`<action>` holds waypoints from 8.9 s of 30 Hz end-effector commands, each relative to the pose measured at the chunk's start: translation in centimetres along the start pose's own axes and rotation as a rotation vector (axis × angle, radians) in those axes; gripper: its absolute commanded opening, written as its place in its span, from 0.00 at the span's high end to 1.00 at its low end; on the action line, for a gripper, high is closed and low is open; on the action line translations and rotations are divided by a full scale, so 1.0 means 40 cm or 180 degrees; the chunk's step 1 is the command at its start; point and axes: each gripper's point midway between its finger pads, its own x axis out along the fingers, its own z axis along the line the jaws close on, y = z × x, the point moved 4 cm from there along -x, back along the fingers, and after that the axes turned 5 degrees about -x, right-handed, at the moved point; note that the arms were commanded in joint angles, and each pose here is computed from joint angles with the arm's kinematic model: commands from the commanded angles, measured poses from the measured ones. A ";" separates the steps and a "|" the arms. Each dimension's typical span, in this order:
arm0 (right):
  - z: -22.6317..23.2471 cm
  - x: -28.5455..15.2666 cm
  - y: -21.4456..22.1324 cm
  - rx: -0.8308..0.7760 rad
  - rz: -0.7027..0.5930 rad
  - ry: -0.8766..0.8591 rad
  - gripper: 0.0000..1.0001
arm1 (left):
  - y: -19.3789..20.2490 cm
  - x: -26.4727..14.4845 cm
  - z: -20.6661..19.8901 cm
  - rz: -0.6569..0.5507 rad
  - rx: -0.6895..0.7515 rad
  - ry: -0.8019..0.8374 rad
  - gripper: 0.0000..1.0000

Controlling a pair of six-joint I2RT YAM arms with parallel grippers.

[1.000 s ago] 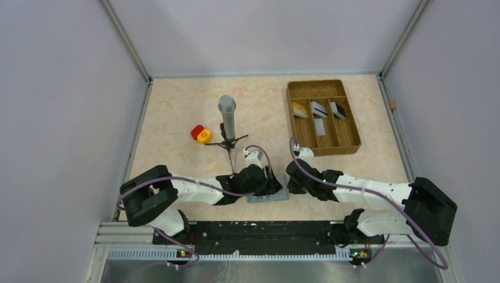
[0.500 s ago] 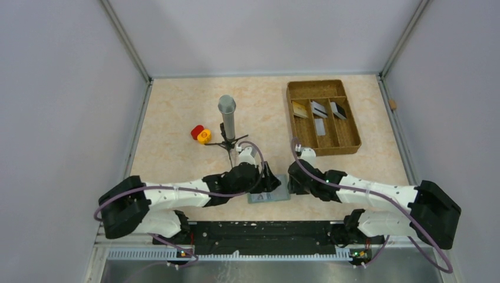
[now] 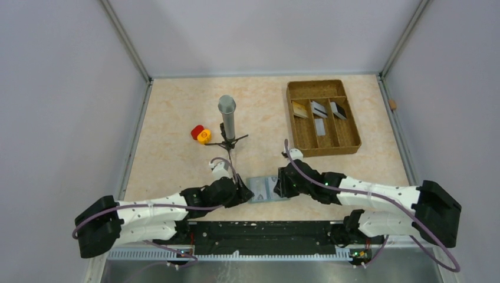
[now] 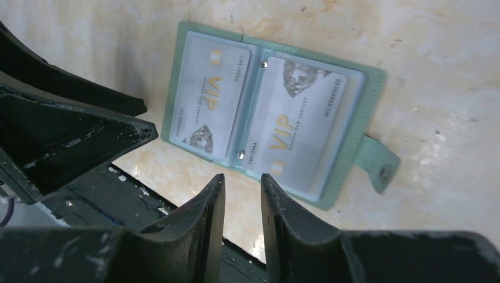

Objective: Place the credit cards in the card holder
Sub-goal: Turn over the card slot in the card holder.

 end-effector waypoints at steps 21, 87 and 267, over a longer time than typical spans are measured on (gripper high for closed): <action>0.000 0.131 0.090 0.0426 0.0343 0.0153 0.78 | -0.023 0.039 -0.076 -0.0029 -0.0413 0.1175 0.49; -0.167 0.057 0.169 0.1402 -0.0004 0.0630 0.83 | -0.015 0.113 -0.132 0.0324 0.0171 0.0591 0.36; -0.179 -0.008 0.084 0.0691 0.0166 0.1015 0.94 | -0.072 -0.019 0.029 -0.0040 0.0648 -0.0426 0.42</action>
